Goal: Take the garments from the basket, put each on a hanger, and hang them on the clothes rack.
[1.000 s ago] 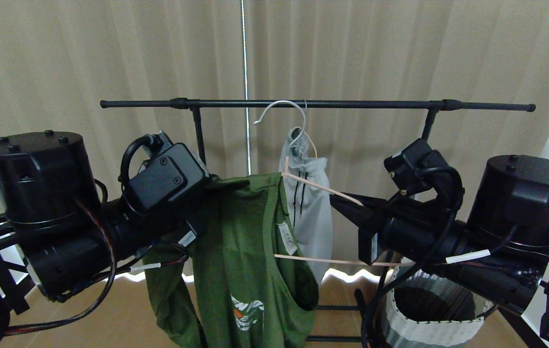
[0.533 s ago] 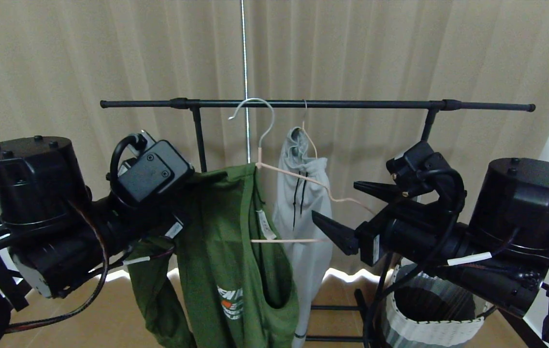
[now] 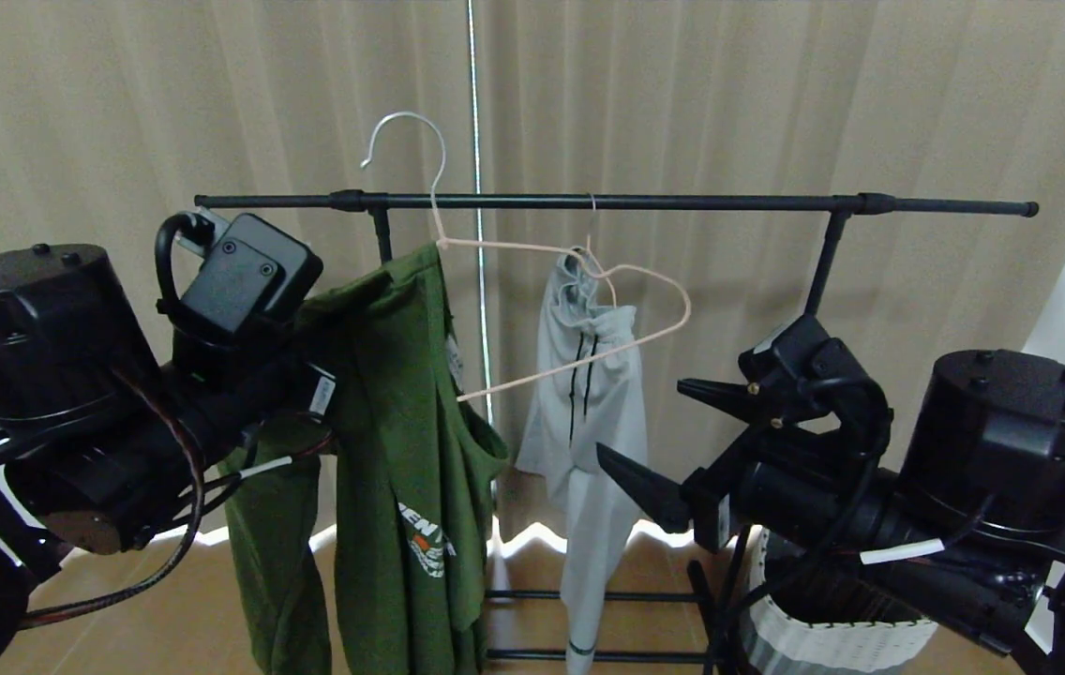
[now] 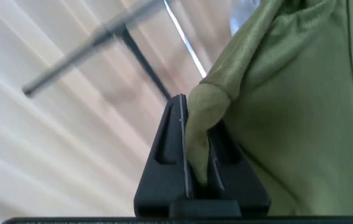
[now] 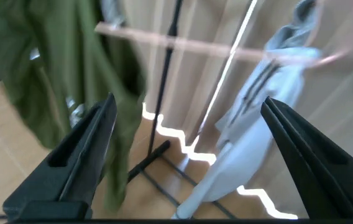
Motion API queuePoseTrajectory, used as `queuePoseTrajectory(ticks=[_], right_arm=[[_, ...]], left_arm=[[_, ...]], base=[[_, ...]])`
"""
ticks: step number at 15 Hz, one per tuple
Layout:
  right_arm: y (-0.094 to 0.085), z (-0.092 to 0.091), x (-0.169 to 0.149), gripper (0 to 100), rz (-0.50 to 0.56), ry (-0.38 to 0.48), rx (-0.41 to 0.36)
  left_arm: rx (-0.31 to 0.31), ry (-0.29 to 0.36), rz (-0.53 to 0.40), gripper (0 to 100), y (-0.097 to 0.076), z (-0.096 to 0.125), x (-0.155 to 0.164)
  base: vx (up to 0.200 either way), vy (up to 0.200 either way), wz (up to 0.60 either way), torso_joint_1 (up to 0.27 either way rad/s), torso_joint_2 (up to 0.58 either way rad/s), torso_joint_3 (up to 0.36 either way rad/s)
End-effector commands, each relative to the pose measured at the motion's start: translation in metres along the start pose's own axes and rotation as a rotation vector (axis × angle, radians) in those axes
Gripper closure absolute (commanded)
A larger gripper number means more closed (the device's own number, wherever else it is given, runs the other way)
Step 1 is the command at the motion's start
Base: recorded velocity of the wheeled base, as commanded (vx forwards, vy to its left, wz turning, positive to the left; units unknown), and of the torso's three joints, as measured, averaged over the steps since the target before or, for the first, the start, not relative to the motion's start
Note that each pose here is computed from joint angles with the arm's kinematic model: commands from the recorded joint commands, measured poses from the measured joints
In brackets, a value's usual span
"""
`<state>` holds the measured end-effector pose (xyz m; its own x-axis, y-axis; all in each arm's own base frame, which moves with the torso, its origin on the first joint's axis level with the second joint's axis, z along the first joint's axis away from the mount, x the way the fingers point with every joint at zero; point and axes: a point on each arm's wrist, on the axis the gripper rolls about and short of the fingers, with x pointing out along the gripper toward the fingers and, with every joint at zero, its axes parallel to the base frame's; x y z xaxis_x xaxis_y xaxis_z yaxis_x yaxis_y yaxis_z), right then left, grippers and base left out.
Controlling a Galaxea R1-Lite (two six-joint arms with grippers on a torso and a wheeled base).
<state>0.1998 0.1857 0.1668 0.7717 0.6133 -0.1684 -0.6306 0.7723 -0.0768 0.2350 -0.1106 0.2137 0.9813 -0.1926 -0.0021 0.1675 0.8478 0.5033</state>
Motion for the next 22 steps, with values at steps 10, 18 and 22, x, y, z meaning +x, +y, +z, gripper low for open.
queuePoseTrajectory(ticks=[10,18,22], right_arm=[[0.014,-0.027,0.054,0,0.016,-0.022,-0.007],[0.014,-0.031,0.055,0,0.014,-0.010,-0.007],[-0.001,-0.050,0.032,0,-0.049,0.062,-0.007]], left_arm=[[-0.040,-0.151,-0.027,100,-0.009,0.024,-0.016],[-0.047,-0.187,-0.055,100,-0.014,0.033,-0.023],[-0.053,-0.191,-0.012,100,-0.002,0.033,-0.025]], base=[[0.000,0.000,0.00,0.000,0.00,0.000],[0.000,0.000,0.00,0.000,0.00,0.000],[0.000,0.000,0.00,0.000,0.00,0.000]])
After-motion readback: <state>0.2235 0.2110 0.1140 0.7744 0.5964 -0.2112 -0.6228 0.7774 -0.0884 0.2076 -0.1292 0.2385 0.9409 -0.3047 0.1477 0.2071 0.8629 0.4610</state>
